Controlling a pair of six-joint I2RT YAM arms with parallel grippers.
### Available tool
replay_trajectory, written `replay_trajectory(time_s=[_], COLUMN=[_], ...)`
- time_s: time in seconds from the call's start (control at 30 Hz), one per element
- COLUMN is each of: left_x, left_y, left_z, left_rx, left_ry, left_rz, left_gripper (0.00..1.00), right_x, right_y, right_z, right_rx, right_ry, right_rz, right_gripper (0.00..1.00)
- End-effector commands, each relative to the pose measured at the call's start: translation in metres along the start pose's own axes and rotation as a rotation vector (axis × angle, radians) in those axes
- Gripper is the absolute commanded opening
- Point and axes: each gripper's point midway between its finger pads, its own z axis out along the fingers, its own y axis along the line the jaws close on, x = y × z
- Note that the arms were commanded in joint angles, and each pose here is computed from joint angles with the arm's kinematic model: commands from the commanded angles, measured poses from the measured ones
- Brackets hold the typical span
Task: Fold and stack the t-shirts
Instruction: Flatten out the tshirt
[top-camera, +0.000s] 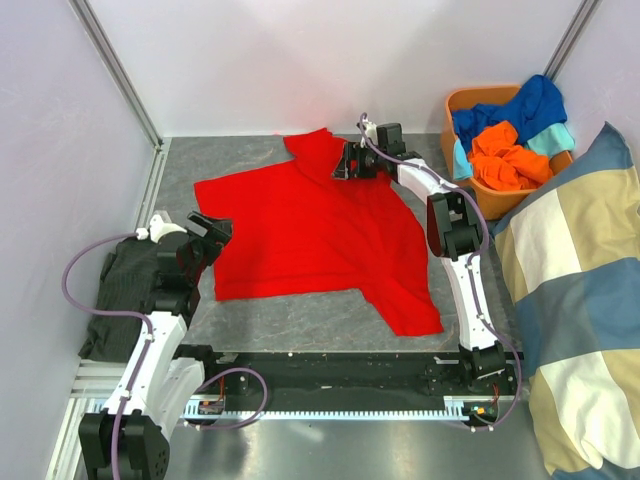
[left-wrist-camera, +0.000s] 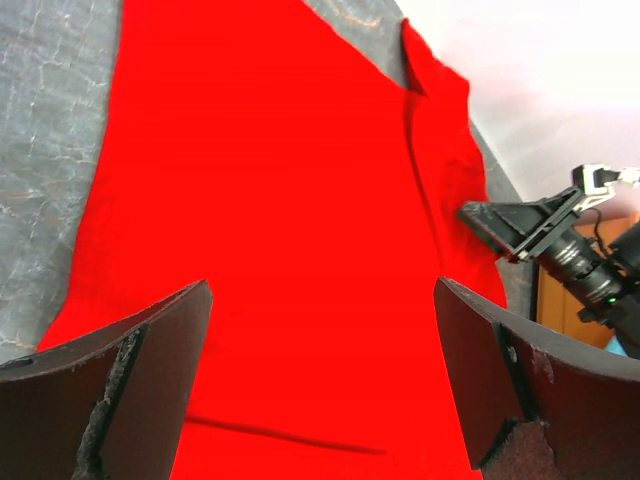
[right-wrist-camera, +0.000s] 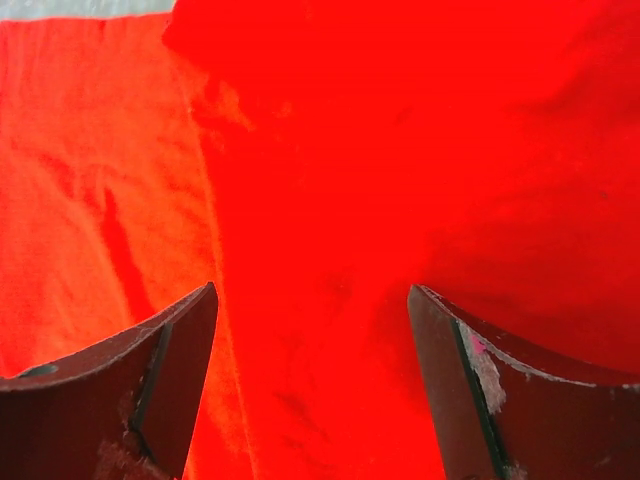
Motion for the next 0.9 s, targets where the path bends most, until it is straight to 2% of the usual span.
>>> replay_trajectory(time_s=[0.0,0.3,0.5,0.77,0.87], left_x=[-0.001,0.001,0.0,0.0,-0.002], left_y=[0.001,0.006,0.009,0.011,0.011], left_z=[0.001,-0.001,-0.003,-0.003,-0.003], left_rx=[0.002,-0.02,-0.035,-0.045,-0.046], left_ry=[-0.004,0.001,-0.002,-0.003,-0.008], left_rz=[0.034,0.048,0.058,0.069,0.075], left_gripper=[1.0,1.0,1.0,1.0,1.0], right_x=[-0.005,-0.013,-0.009,0.01,0.015], right_y=[-0.028,-0.084,-0.12,-0.149,-0.152], right_z=[-0.002,-0.024,-0.038,-0.068,-0.078], right_rx=[0.116,0.324,0.456,0.627,0.643], right_ry=[-0.02,-0.075,-0.125,-0.179,-0.199], right_rz=[0.053,0.173,0.309,0.424,0.446], right_gripper=[0.86,0.86,0.86,0.86,0.86])
